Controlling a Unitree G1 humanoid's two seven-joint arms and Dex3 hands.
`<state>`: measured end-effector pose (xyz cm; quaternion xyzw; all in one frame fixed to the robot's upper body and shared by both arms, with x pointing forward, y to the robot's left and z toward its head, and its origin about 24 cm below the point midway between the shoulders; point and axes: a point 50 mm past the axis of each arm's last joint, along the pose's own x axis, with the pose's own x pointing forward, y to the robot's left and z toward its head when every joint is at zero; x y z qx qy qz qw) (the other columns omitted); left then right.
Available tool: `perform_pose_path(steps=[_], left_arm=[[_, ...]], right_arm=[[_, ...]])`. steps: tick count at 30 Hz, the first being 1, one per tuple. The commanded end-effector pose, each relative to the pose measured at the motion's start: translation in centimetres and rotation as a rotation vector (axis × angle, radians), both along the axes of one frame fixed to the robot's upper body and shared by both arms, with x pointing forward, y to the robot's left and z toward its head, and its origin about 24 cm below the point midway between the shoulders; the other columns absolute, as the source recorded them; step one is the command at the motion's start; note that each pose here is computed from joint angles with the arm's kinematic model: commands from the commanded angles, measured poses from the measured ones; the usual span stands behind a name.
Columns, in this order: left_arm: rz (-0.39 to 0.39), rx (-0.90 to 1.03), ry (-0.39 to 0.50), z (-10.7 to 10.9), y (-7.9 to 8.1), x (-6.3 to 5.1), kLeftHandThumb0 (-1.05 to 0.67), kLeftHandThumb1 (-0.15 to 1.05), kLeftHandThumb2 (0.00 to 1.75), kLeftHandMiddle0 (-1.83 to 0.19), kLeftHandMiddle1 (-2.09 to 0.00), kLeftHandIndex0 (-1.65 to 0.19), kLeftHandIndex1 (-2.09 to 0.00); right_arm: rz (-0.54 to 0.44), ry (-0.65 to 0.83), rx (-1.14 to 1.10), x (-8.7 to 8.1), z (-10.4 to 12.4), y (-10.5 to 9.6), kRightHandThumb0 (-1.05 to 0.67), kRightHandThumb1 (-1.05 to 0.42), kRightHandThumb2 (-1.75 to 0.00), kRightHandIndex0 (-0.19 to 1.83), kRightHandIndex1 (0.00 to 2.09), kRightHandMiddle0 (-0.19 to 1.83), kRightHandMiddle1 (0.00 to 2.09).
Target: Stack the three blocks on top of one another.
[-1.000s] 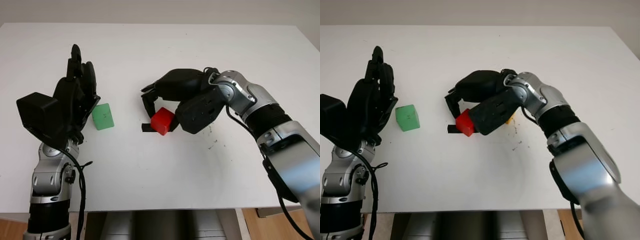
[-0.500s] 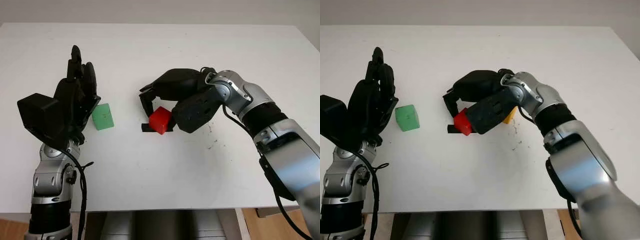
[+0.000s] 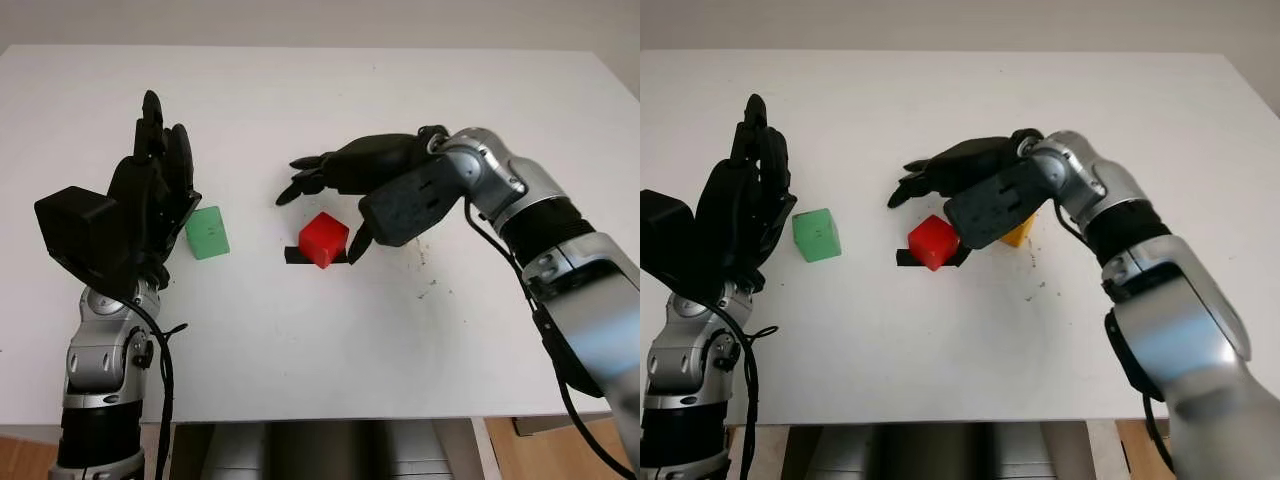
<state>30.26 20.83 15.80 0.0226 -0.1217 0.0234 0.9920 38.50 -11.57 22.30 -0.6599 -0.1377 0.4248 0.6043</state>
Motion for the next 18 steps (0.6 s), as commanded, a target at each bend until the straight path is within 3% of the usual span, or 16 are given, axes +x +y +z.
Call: perform_pose_path(steps=[1,8,13,18], left_arm=[[0.002,0.006,-0.016,0.2,0.0,-0.2,-0.81,1.05,0.67,0.19,0.0,0.19,0.0],[-0.001,0.005,-0.014,0.2,0.1,-0.1,-0.81,1.05,0.67,0.19,0.0,0.19,0.0],[-0.014,0.016,-0.008,0.2,0.1,0.1,-0.81,1.05,0.68,0.19,0.0,0.19,0.0],[-0.024,0.015,-0.008,0.4,0.1,0.3,-0.81,1.05,0.69,0.19,0.0,0.19,0.0]], right_arm=[[-0.004,-0.068,0.03,-0.5,2.9,-1.1,-0.8,-0.8,-0.05,-0.19,0.0,-0.19,0.06],[-0.058,-0.212,0.109,-1.7,6.9,-5.2,-0.81,-0.86,-0.07,-0.19,0.0,-0.09,0.1],[-0.102,-0.273,0.151,-1.6,7.2,-7.8,-0.76,-0.84,-0.05,-0.06,0.08,0.09,0.17],[-0.111,-0.374,0.014,-1.6,6.9,-8.5,-0.78,-0.87,-0.06,0.01,0.09,0.17,0.17]])
